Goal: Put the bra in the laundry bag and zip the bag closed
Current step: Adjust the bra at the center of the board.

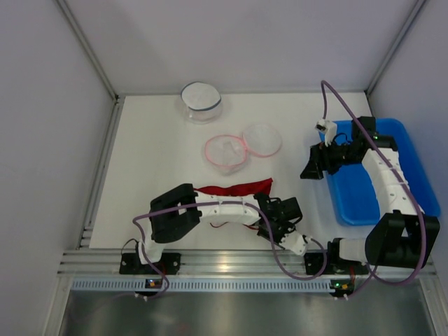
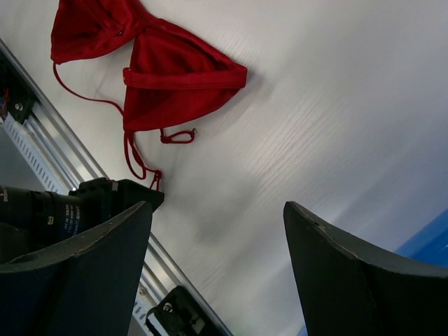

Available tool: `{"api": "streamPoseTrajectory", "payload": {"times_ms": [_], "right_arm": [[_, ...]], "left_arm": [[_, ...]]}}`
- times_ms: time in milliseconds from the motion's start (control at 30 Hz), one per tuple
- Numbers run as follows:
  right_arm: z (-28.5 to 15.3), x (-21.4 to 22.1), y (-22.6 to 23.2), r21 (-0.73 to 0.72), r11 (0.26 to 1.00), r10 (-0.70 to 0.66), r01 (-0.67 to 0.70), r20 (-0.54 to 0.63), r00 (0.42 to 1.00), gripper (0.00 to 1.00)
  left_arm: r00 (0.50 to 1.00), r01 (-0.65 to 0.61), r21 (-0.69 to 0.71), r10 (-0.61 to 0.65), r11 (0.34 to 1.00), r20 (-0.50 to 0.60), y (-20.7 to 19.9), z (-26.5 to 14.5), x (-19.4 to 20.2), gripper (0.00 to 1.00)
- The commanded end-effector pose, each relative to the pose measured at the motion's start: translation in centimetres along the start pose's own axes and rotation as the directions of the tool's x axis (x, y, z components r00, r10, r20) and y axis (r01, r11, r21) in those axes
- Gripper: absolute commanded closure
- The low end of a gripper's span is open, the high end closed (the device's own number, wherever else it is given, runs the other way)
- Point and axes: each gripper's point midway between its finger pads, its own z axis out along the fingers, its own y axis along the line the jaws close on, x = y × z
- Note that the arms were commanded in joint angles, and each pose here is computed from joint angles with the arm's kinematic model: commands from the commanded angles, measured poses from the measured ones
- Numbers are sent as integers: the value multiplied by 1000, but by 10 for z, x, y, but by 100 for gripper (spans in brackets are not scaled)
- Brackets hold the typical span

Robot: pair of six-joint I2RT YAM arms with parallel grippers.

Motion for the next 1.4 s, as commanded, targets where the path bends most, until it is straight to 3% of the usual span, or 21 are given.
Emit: {"api": "streamPoseTrajectory", "payload": {"times_ms": [0, 67, 100, 167, 367, 533, 767, 967, 1100, 1367], "right_arm": [[-8, -6, 0, 15, 999, -39, 38, 29, 999, 23], [-8, -7, -1, 15, 999, -41, 40, 31, 999, 23], [-7, -7, -2, 14, 999, -40, 40, 29, 999, 24], [-6, -8, -3, 10, 999, -41, 40, 30, 999, 24], [-3, -14, -4, -12, 999, -39, 39, 35, 999, 24], [-2, -16, -6, -22, 999, -44, 45, 31, 999, 25], [-1, -15, -5, -39, 998, -46, 47, 19, 999, 25], [2, -12, -7, -45, 998, -35, 35, 4, 999, 25], [4, -8, -6, -53, 998, -26, 25, -6, 1000, 25], [6, 3, -4, -53, 998, -18, 17, -24, 1000, 25]], "left_arm": [[999, -52, -36, 52, 998, 0, 10, -4, -2, 67], [998, -54, -31, 55, 998, 42, 6, -18, -12, 78], [997, -50, -24, 51, 998, 52, 3, -24, -14, 90], [997, -30, -14, 31, 999, 69, -3, -36, -17, 99], [984, 28, -69, -16, 997, 177, -5, -97, -41, 100], [962, 120, -134, -82, 984, 262, 16, -141, -48, 100], [926, 286, -249, -201, 925, 319, 90, -184, 0, 100], [903, 346, -293, -232, 891, 361, 136, -204, 25, 100], [897, 359, -291, -242, 887, 369, 149, -202, 31, 100], [867, 430, -140, -366, 892, 338, 131, -138, 53, 100]]}}
